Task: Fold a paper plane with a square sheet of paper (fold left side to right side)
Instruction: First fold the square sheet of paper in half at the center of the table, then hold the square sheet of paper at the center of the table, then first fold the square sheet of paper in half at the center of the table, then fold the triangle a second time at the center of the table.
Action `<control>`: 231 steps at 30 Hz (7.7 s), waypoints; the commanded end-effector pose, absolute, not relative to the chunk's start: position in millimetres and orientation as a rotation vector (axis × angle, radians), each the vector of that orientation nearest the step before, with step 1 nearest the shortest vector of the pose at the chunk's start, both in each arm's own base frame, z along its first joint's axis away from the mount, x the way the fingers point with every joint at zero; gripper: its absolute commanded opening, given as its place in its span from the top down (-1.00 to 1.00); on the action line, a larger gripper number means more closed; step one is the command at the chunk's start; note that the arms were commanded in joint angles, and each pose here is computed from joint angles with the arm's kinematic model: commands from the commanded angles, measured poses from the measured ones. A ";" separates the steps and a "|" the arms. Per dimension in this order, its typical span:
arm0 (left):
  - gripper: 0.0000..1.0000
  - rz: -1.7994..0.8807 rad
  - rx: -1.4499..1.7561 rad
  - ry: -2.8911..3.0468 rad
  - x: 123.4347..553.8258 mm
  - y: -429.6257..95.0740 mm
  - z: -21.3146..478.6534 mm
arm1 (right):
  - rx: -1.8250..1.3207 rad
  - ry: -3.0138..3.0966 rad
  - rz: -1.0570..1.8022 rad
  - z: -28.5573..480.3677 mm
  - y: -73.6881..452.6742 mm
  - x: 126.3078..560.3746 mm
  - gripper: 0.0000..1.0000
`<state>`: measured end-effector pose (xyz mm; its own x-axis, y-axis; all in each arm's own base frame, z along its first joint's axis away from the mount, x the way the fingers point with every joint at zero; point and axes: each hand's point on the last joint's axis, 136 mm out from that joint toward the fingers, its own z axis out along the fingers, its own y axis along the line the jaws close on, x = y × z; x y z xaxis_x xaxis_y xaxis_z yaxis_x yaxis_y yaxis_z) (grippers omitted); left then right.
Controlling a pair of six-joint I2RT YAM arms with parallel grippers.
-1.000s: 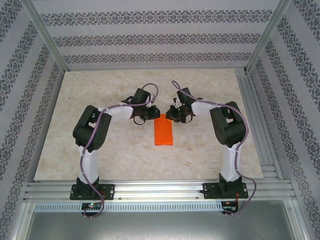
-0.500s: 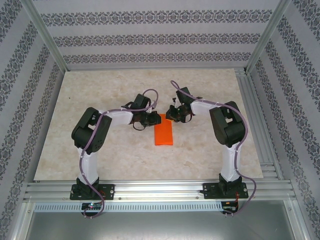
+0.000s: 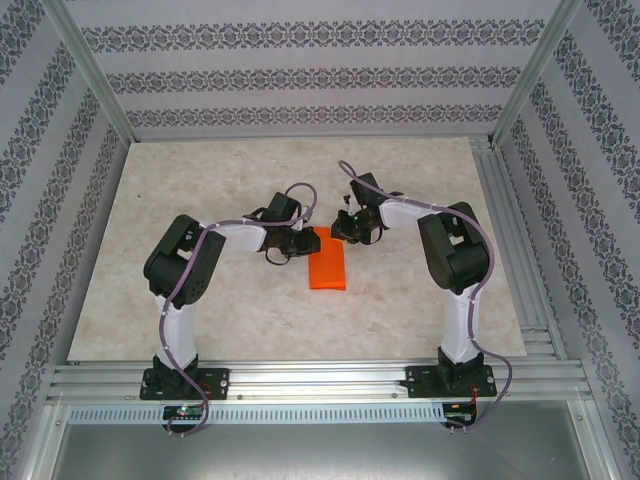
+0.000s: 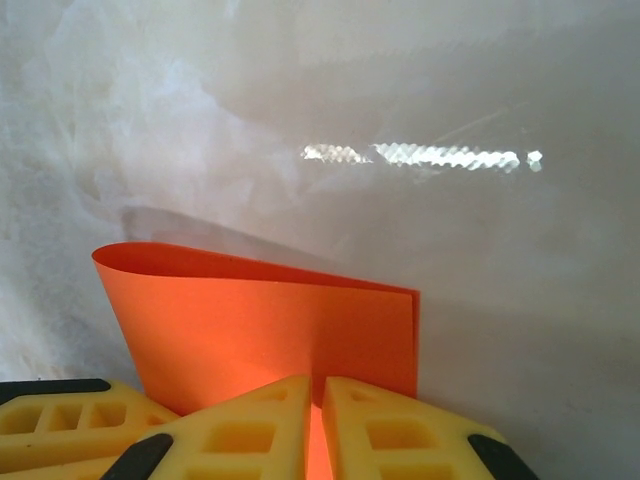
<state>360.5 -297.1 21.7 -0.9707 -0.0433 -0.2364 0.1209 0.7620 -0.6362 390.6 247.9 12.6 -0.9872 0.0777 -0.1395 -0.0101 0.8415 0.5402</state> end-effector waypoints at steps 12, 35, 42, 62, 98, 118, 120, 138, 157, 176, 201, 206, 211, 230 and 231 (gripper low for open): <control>0.66 -0.937 0.065 2.714 351.0 -274.0 53.1 | 0.068 2.970 0.673 -19.0 227.1 377.2 0.71; 0.68 -0.952 0.028 2.790 365.4 -295.7 -0.2 | -0.014 2.830 0.758 37.5 241.1 400.4 0.64; 0.68 -0.940 0.020 2.796 362.7 -292.7 -4.1 | -0.056 2.693 0.786 107.2 228.5 395.0 0.39; 0.67 -0.910 0.048 2.786 369.5 -295.4 7.3 | -0.029 2.990 0.803 0.3 248.8 274.4 0.60; 0.57 -0.726 -0.056 2.702 486.8 -271.2 12.8 | -0.096 3.159 0.527 -39.9 210.5 227.8 0.69; 0.38 -0.879 -0.029 2.503 383.6 -238.9 138.2 | -0.066 2.734 0.839 86.6 224.5 304.2 0.09; 0.37 -0.918 -0.030 2.512 356.2 -247.9 129.5 | -0.030 2.733 0.908 82.1 222.6 302.9 0.08; 0.34 -0.836 0.071 2.510 285.5 -275.1 117.7 | 0.194 2.813 1.092 38.5 235.2 309.6 0.15; 0.32 -0.822 0.093 2.518 285.7 -279.0 117.2 | 0.191 2.804 1.120 34.0 242.2 318.7 0.24; 0.18 -0.746 0.511 2.348 249.2 -311.4 133.3 | 0.199 2.719 1.231 63.5 247.5 355.0 0.33; -0.08 -0.230 0.762 2.411 256.0 -358.2 61.4 | 0.184 2.770 1.172 64.7 242.5 354.3 0.49; 0.12 -0.197 0.798 2.419 253.3 -361.4 56.9 | 0.186 2.778 1.161 62.0 241.4 354.1 0.49; 0.26 -0.208 0.806 2.422 250.4 -361.5 60.4 | 0.179 2.790 1.140 59.7 240.0 354.4 0.49; 0.89 -0.249 0.774 2.417 250.8 -364.0 84.3 | 0.143 2.715 1.132 84.7 233.7 361.7 0.27; 0.89 -0.255 0.771 2.416 250.6 -364.8 85.2 | 0.149 2.701 1.134 89.5 230.8 362.3 0.24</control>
